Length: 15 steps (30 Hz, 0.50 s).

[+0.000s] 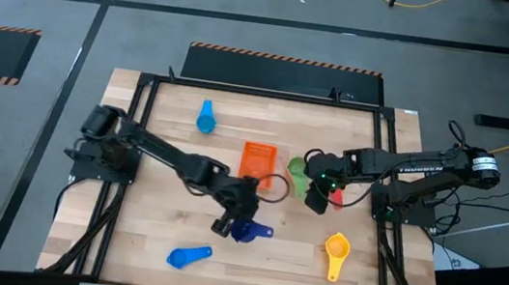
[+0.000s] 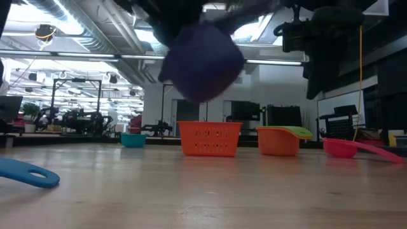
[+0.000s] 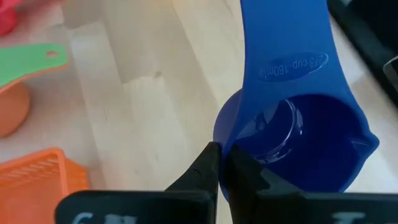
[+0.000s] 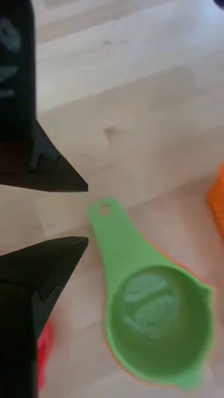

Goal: Nest measuring cups in basket
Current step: Stack the dark blue measuring cup on top of the green measuring cup

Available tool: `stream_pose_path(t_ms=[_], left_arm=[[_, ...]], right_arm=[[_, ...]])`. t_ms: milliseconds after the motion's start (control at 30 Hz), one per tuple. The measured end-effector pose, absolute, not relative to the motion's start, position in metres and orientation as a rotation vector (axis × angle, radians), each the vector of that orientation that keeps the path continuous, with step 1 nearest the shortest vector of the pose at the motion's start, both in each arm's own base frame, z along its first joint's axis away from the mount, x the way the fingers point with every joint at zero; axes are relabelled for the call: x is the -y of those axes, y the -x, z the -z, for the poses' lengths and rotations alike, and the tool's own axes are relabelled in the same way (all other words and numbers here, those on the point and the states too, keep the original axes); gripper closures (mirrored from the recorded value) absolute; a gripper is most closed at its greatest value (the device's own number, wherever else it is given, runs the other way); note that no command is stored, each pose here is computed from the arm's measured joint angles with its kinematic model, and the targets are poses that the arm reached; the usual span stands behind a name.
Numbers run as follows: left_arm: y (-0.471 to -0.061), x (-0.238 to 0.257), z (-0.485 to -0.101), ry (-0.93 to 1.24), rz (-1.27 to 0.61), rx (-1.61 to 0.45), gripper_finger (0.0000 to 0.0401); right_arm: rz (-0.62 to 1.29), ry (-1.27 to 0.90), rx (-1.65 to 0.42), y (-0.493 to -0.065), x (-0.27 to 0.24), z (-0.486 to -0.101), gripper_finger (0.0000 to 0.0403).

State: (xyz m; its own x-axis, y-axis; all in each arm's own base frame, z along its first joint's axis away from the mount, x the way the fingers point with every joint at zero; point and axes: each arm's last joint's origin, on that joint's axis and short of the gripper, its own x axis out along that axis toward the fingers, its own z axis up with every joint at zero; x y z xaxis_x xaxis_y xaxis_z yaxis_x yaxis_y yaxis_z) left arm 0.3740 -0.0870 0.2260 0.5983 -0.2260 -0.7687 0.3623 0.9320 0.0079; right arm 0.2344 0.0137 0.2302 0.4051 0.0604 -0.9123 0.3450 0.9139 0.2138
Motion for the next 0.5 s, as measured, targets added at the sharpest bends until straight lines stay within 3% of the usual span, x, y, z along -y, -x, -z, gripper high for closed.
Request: stream_pose_path(t_ms=[200, 500], left_arm=[[-0.387, 0.085, -0.210, -0.254, 0.298, -1.004, 0.0392], [-0.391, 0.084, -0.194, -0.291, 0.246, -1.053, 0.0391]], right_arm=[[0.164, -0.426, -1.175, -0.233, -0.015, -0.230, 0.0272], [0.163, -0.426, -1.168, -0.233, -0.015, -0.230, 0.0272]])
